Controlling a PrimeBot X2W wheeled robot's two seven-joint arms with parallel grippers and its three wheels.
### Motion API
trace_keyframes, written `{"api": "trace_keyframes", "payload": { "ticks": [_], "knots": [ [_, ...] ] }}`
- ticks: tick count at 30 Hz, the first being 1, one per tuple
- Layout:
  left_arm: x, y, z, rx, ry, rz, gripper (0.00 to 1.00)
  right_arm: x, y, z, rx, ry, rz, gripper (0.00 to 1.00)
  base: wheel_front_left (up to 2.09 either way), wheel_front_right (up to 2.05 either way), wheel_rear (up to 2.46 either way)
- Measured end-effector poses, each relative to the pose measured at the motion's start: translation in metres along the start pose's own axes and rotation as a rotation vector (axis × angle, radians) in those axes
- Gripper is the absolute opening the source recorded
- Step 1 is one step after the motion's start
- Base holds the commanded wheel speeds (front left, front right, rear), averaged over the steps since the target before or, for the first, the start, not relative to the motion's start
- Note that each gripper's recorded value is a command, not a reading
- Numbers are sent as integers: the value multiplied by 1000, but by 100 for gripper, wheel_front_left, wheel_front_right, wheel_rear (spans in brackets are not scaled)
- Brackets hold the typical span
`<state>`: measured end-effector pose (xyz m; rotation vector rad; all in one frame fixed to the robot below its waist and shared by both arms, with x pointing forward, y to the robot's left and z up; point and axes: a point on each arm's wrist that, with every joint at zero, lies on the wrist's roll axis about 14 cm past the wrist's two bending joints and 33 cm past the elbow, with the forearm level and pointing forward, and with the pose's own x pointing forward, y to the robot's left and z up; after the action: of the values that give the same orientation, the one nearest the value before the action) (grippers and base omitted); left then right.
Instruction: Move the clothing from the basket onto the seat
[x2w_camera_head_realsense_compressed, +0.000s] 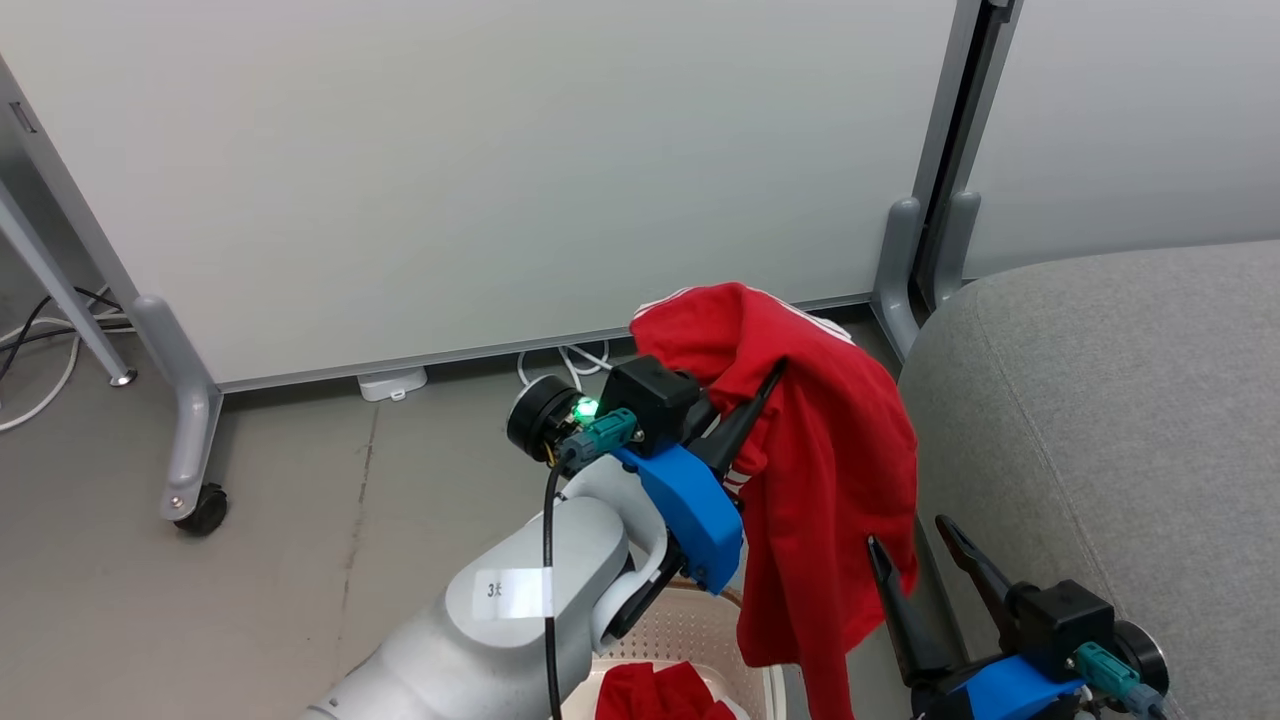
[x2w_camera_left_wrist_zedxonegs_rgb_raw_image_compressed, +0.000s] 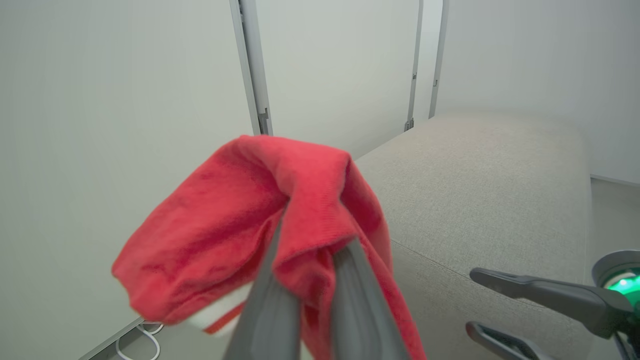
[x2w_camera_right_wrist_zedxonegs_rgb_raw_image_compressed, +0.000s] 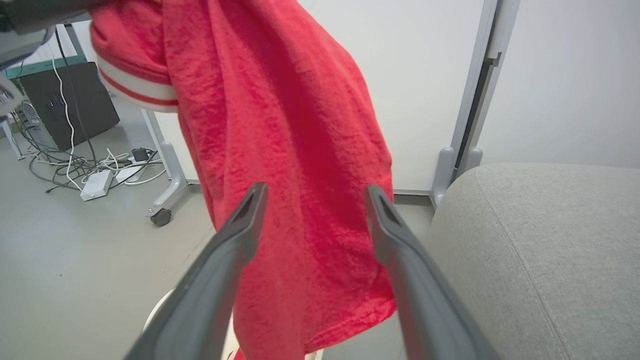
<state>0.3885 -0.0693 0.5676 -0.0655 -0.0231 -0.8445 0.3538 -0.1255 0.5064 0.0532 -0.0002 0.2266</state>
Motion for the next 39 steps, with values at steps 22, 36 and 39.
{"api": "trace_keyframes", "payload": {
  "ticks": [22, 36, 39],
  "knots": [
    [6, -6, -3, -19, 13, -13, 0, 28, 35, 3, -17, 15, 124, 100, 0, 0, 0],
    [8, -12, 0, -27, 4, -33, 0, 63, 36, -8, -116, 97, 168, 100, 0, 0, 0],
    [7, -13, 0, -27, 4, -37, 0, 68, 40, -6, -126, 91, 185, 100, 0, 0, 0]
  ]
}}
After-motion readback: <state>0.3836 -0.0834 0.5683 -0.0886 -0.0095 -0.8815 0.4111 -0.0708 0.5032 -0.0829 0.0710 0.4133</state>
